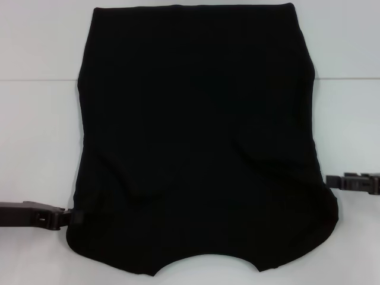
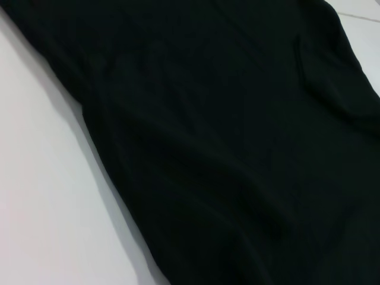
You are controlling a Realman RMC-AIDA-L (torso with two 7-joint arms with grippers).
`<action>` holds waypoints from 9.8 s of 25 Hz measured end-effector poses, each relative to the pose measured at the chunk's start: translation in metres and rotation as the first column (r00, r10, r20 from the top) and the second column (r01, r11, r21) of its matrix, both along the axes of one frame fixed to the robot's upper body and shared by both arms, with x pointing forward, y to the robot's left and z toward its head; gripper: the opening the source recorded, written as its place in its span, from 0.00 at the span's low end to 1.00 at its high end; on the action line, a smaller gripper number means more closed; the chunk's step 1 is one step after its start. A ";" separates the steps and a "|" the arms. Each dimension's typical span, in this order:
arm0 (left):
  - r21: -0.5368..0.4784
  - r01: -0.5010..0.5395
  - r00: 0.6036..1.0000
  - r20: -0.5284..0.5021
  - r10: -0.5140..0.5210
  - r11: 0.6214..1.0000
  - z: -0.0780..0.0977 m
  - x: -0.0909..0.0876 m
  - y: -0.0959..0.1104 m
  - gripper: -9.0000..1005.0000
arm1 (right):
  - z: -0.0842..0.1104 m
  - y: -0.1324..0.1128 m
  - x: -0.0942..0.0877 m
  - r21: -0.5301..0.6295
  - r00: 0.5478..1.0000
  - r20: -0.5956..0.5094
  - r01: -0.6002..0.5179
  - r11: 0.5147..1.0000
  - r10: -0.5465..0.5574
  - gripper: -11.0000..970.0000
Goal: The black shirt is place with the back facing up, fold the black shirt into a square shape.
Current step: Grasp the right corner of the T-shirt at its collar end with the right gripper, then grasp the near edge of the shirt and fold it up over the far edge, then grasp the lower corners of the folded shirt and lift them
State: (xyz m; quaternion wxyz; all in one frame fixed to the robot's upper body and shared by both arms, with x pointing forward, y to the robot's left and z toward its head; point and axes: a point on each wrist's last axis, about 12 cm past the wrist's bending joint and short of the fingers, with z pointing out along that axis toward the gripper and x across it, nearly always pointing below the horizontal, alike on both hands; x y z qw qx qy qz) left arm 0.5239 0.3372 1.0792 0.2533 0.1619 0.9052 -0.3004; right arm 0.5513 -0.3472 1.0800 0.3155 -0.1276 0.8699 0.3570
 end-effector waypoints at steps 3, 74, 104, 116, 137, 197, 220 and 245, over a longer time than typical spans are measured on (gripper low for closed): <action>-0.002 0.004 1.000 0.001 -0.004 1.000 0.000 0.001 -0.001 0.04 | -0.003 -0.007 -0.002 -0.035 0.999 -0.045 0.018 0.999 -0.020 0.86; -0.176 0.102 0.986 -0.114 -0.123 0.979 0.021 -0.032 0.005 0.04 | -0.016 -0.026 -0.069 0.025 0.976 -0.175 -0.125 0.992 0.127 0.01; -0.165 0.039 0.989 0.146 -0.015 0.986 0.073 0.103 -0.040 0.04 | 0.040 0.007 0.037 0.032 0.995 0.097 -0.015 0.999 0.012 0.01; -0.046 -0.171 0.930 0.322 0.177 0.984 0.068 0.153 -0.065 0.04 | 0.055 0.068 0.126 -0.127 0.967 0.179 0.203 0.971 -0.179 0.01; 0.053 -0.279 0.855 0.469 0.222 0.959 0.062 0.179 -0.097 0.10 | 0.058 0.101 0.154 -0.182 0.926 0.257 0.327 0.928 -0.276 0.01; 0.061 -0.206 0.967 0.165 0.194 0.977 -0.002 0.082 -0.039 0.93 | 0.030 0.058 0.070 0.062 0.970 0.232 0.056 0.996 -0.069 0.71; 0.109 -0.175 0.976 0.153 0.157 0.979 -0.006 0.080 -0.041 0.69 | 0.027 0.053 0.067 0.066 0.971 0.225 0.071 0.995 -0.084 0.70; 0.117 -0.112 0.984 0.151 0.094 0.987 0.007 0.082 -0.041 0.01 | 0.018 0.008 0.063 -0.102 0.983 0.033 0.180 0.978 -0.178 0.70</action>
